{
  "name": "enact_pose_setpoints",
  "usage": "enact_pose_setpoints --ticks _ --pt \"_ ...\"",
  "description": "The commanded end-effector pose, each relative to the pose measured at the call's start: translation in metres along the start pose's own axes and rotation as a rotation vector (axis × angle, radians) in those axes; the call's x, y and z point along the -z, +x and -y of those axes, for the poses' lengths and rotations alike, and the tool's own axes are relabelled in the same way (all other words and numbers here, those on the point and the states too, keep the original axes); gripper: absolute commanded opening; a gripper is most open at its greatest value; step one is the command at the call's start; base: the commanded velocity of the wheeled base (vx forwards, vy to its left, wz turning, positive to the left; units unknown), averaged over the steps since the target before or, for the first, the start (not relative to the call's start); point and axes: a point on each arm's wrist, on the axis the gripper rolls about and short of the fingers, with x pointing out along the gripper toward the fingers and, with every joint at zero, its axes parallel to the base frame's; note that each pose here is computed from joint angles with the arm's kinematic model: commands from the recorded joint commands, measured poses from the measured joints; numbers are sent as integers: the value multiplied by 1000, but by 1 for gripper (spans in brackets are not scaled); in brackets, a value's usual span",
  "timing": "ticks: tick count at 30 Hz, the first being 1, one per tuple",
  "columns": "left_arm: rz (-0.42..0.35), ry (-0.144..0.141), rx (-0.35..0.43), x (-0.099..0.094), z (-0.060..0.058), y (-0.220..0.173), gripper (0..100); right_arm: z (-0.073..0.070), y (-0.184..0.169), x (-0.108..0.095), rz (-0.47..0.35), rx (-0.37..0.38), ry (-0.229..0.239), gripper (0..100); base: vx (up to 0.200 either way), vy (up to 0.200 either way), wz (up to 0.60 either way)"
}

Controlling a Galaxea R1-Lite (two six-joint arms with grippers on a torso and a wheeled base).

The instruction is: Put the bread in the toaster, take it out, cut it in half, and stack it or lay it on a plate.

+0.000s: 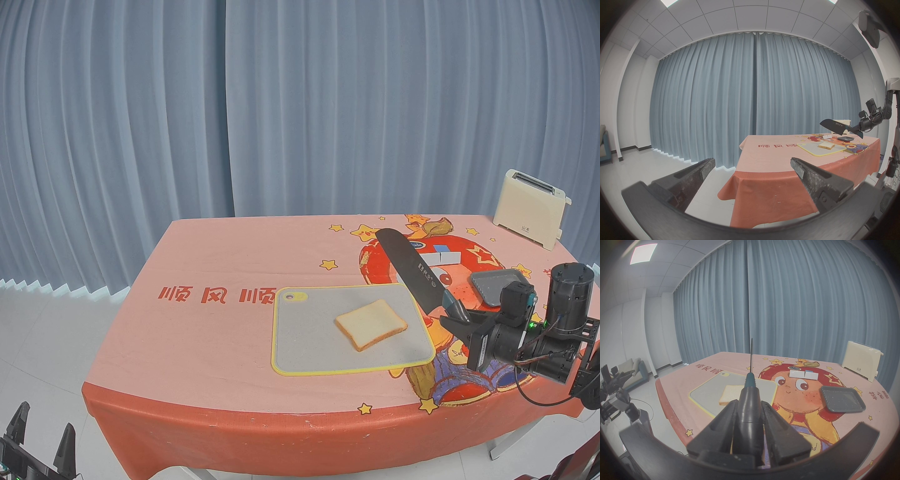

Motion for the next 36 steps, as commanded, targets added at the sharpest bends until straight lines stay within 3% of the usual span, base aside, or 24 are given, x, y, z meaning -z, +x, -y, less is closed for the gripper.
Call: enact_pose_setpoints --ticks 1,21,31,36 --pt "-1 0 -1 5 0 0 100 -1 2 0 -5 -2 -1 0 0 0 0" --pt "0 1 -1 5 0 0 100 -2 1 0 1 -5 -6 0 0 0 0" --pt "9 1 1 4 0 0 100 -2 20 -29 64 -2 -10 0 0 0 0" --pt "9 7 -1 4 0 0 100 -2 15 -25 48 -1 -16 0 0 0 0"
